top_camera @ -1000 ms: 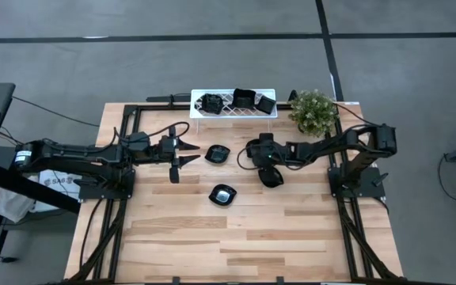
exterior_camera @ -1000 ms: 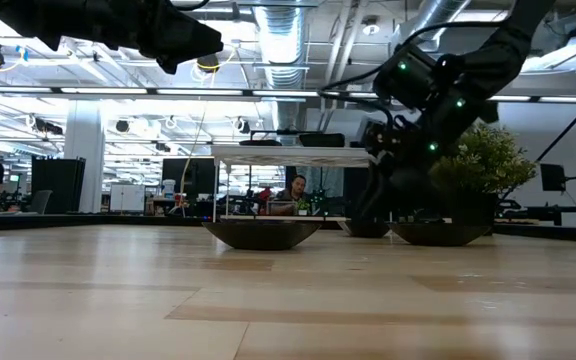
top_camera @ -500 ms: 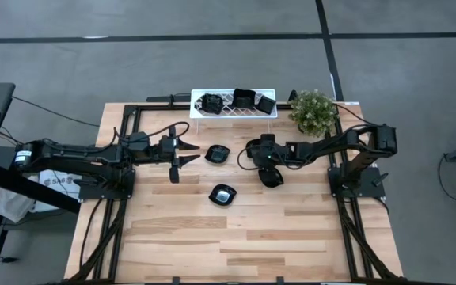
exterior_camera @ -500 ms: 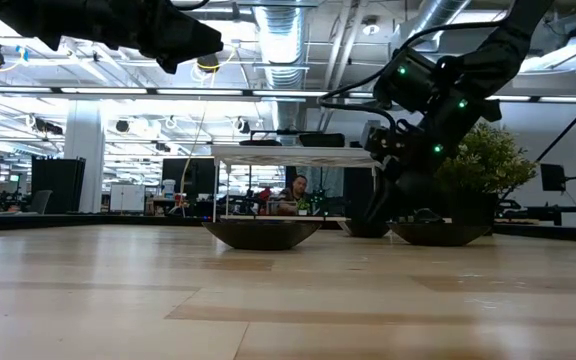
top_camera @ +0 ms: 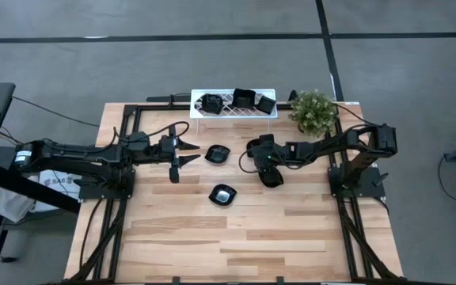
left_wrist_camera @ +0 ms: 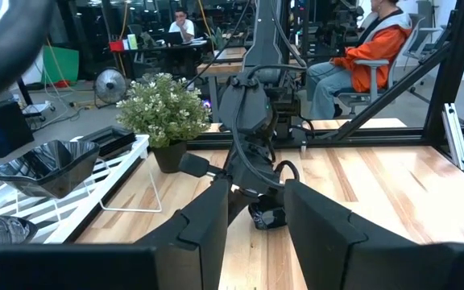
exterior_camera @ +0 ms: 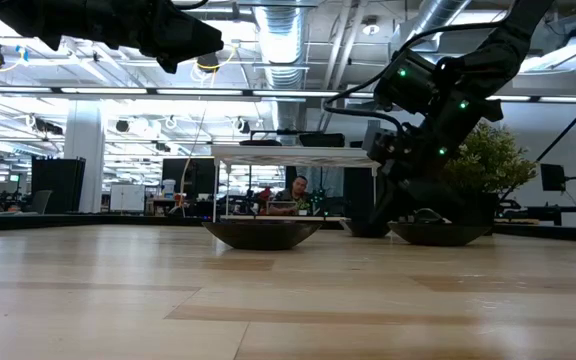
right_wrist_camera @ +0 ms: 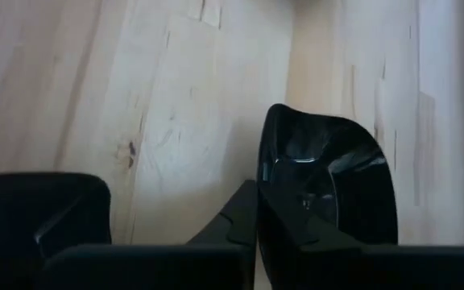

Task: Pick & Place Mini shaped plates
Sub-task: Stack the black leaf-shaped plate on top of the black leaf-shaped plate on the shelf

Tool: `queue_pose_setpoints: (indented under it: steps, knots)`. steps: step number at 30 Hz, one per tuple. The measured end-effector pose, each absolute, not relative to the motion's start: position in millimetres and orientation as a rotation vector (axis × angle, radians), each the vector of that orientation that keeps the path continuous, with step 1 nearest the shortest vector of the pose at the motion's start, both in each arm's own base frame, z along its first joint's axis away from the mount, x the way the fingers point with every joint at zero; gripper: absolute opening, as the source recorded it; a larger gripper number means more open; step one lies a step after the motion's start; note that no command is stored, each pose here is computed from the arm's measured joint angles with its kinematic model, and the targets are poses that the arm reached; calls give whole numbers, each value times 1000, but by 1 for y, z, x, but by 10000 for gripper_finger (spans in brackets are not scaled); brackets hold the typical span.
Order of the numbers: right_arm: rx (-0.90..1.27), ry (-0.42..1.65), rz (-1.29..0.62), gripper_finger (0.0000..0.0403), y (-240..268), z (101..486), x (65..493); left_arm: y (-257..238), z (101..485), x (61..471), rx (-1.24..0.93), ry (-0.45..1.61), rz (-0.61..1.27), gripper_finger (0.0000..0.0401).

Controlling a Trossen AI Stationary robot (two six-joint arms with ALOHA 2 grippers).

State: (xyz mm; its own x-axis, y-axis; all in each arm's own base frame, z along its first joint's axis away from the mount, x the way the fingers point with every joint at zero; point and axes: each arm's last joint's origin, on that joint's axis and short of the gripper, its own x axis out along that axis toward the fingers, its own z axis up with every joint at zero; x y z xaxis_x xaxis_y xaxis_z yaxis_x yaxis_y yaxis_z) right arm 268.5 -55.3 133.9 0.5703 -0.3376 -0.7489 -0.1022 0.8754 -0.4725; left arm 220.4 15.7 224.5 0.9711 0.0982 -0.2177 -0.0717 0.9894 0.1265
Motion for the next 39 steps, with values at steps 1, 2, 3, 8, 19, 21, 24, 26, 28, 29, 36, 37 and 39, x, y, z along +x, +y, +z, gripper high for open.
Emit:
queue_pose_setpoints:
  steps: [1, 2, 3, 8, 19, 21, 24, 26, 28, 29, 36, 37, 39]
  knots:
    - [-512, 966, -142, 6, -55, 134, 268, 16, 225, 220, 118, 226, 86, 127]
    - [-513, 967, -140, 8, -55, 134, 268, 16, 225, 220, 118, 226, 86, 127]
    - [-515, 970, -139, 8, -55, 134, 268, 16, 225, 220, 118, 225, 86, 127]
    - [-550, 991, -114, 3, -54, 137, 271, 16, 225, 221, 118, 224, 86, 127]
    - [-704, 963, -92, 1, -27, 162, 292, 15, 224, 221, 118, 225, 76, 127]
    - [-731, 935, -64, 1, -18, 167, 296, 12, 221, 222, 137, 242, 46, 127]
    - [-781, 893, -17, 1, -4, 175, 302, 5, 212, 227, 242, 282, -16, 127]
    - [-804, 864, 10, 0, 7, 180, 306, -1, 203, 232, 359, 322, -66, 127]
    - [-820, 833, 36, 0, 17, 185, 309, -9, 192, 238, 486, 355, -127, 127]
    - [-825, 819, 47, 0, 22, 187, 310, -13, 186, 240, 552, 372, -156, 127]
    - [-867, 735, 210, 0, 50, 195, 312, -27, 159, 257, 911, 399, -167, 127]
    - [-871, 726, 219, 0, 52, 196, 312, -27, 156, 258, 935, 397, -169, 127]
    - [-871, 714, 231, 0, 56, 198, 313, -29, 153, 260, 973, 395, -171, 127]
